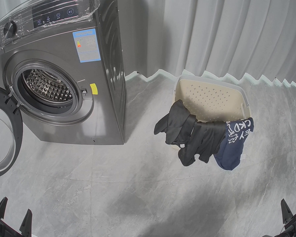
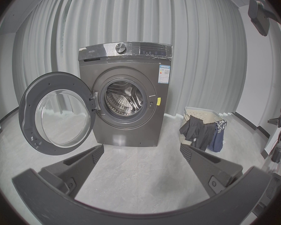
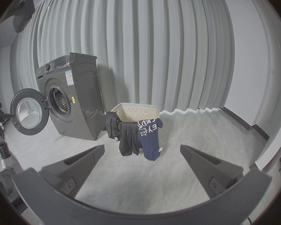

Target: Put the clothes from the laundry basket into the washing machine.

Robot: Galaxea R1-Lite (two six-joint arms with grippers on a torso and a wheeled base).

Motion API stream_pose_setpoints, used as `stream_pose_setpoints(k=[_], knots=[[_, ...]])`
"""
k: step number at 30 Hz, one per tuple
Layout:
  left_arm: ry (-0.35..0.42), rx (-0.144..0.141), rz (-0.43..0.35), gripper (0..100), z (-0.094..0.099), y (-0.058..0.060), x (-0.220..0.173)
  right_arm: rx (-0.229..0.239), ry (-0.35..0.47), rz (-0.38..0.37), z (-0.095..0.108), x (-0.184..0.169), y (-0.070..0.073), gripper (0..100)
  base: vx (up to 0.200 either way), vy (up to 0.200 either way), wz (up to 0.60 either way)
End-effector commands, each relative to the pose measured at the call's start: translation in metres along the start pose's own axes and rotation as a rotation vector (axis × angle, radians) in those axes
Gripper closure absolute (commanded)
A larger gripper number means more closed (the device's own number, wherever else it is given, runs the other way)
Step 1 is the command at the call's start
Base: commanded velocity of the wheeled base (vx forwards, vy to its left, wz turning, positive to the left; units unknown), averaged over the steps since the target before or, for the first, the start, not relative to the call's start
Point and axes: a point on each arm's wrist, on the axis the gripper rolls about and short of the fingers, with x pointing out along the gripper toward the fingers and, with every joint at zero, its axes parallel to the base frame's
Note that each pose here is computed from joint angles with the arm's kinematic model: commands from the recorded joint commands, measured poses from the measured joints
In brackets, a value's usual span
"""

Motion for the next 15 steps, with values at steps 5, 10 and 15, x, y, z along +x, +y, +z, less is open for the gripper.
stream_pose_setpoints(k=[5, 10, 15], knots=[[0.01, -0.001, 0.0, 0, -0.0047, 0.0002, 0.0007, 0.0, -0.005, 0.0, -0.0031, -0.0003, 0.0, 0, 0.0, -0.2, 0.0], [0.008, -0.001, 0.002, 0, -0.0042, 0.0001, 0.0006, 0.0, -0.005, 0.0, -0.0031, -0.0003, 0.0, 0, 0.0, 0.0, 0.0], [0.008, -0.001, 0.002, 0, -0.0042, 0.0001, 0.0006, 0.0, -0.005, 0.0, -0.0031, -0.0003, 0.0, 0, 0.0, -0.04, 0.0]])
